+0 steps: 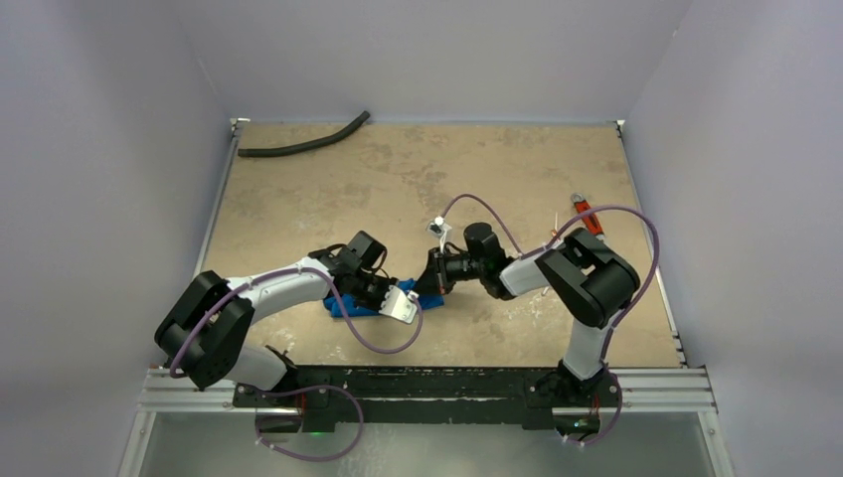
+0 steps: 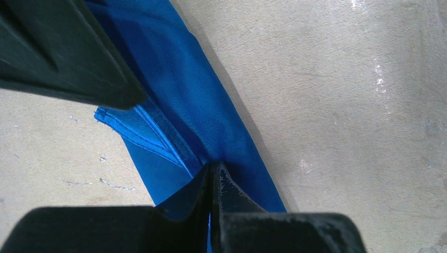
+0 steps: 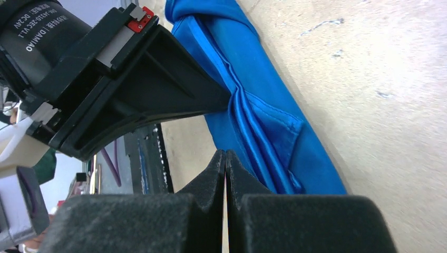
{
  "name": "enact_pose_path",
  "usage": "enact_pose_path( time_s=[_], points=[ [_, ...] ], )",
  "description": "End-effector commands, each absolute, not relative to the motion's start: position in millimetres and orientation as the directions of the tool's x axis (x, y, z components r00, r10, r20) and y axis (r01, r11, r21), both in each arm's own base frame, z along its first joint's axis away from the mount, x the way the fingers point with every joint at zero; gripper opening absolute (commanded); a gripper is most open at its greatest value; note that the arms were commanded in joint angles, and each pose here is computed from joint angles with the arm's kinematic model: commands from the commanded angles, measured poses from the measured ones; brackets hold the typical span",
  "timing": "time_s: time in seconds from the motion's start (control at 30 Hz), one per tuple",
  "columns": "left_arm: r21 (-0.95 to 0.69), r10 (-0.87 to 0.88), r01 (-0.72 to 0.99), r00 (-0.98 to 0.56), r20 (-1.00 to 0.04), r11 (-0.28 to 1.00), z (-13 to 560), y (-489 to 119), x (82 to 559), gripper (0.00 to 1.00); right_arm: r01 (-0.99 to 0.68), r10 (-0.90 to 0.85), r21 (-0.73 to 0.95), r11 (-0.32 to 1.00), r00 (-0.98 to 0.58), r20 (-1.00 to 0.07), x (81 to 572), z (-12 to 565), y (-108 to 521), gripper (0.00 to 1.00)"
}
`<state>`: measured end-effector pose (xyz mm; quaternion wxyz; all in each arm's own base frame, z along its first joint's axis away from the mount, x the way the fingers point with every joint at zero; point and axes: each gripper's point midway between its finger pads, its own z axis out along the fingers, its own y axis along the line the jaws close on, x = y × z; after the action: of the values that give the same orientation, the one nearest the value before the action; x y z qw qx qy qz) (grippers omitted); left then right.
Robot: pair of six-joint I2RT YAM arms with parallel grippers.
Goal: Fold the napkin into a case and place the utensils inside
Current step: Smooth out the smaller rectangle-folded napkin at the center of the board.
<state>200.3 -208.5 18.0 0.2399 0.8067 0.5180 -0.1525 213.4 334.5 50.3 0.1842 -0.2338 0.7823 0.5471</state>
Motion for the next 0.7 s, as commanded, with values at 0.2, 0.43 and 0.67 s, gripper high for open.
enact_pose_path(
  time_s=[0.2, 0.43, 0.67],
  points=[
    [0.165, 0.792, 0.918, 0.395, -0.466, -0.361, 9.4, -193.0, 185.0, 0.0, -0.501, -0.108, 0.793, 0.348, -0.861, -0.497, 214.3, 9.4, 334.3, 0.0],
    [0.169, 0.791, 0.916, 0.399, -0.464, -0.363, 8.8, -191.4, 183.6, 0.0, -0.453, -0.092, 0.803, 0.389, -0.886, -0.455, 209.2, -17.0, 315.9, 0.0],
    [0.17, 0.793, 0.919, 0.393, -0.466, -0.356, 10.2, -190.9, 183.0, 0.0, -0.516, -0.076, 0.782, 0.349, -0.848, -0.525, 217.8, 17.4, 320.4, 0.0]
  ],
)
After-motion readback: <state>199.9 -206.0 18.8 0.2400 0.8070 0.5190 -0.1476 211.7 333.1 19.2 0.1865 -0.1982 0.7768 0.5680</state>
